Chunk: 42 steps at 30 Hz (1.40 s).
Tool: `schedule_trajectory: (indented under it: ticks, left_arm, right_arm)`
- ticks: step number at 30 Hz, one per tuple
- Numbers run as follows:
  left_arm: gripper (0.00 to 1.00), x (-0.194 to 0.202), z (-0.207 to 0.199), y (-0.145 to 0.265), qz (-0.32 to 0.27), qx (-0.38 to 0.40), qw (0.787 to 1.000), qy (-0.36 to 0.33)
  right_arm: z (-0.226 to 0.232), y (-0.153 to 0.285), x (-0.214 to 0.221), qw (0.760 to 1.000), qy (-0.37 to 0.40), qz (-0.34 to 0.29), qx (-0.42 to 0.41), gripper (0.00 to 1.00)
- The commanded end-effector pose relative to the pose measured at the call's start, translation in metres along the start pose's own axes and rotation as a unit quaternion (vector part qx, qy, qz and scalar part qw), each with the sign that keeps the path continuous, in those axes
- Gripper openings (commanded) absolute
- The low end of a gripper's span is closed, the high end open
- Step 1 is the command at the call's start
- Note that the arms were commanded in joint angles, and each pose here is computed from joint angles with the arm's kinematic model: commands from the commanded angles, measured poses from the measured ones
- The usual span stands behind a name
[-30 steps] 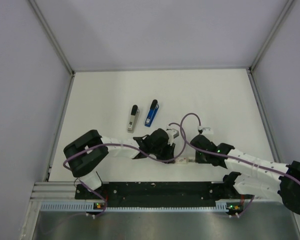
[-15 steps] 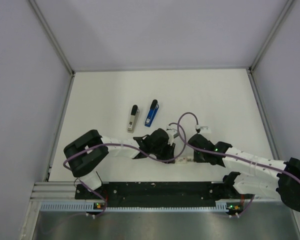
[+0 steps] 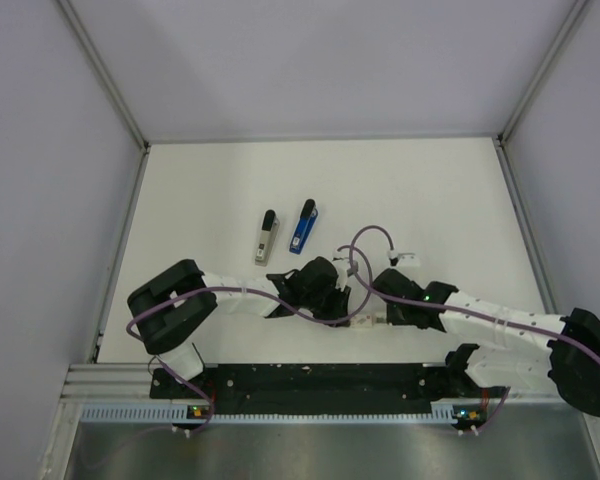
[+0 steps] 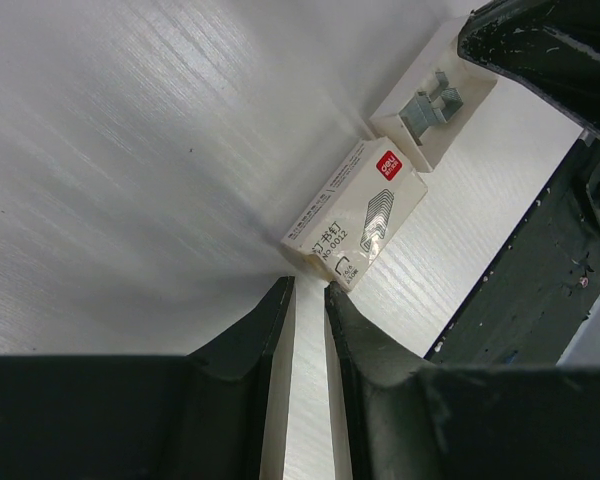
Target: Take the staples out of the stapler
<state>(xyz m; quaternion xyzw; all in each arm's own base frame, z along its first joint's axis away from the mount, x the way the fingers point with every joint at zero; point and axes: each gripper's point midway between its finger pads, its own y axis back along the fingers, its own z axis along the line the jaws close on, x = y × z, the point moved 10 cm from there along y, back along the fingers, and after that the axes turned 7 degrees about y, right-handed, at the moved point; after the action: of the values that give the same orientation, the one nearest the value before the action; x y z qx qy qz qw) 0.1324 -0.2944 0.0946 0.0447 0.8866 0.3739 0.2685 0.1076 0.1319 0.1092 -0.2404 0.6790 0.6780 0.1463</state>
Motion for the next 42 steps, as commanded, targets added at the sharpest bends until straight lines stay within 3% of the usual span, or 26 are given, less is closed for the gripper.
schedule_trajectory:
  ticks: [1,42]
  left_arm:
    - [0.24,-0.011,-0.01,0.0,-0.02,0.027,0.999,-0.012]
    - [0.24,-0.013,-0.01,0.0,-0.027,0.019,0.999,-0.005]
  right_arm:
    - [0.01,0.006,-0.014,1.0,-0.009,-0.023,-0.003,0.0]
    - [0.007,0.007,0.005,1.0,0.002,-0.006,-0.006,0.0]
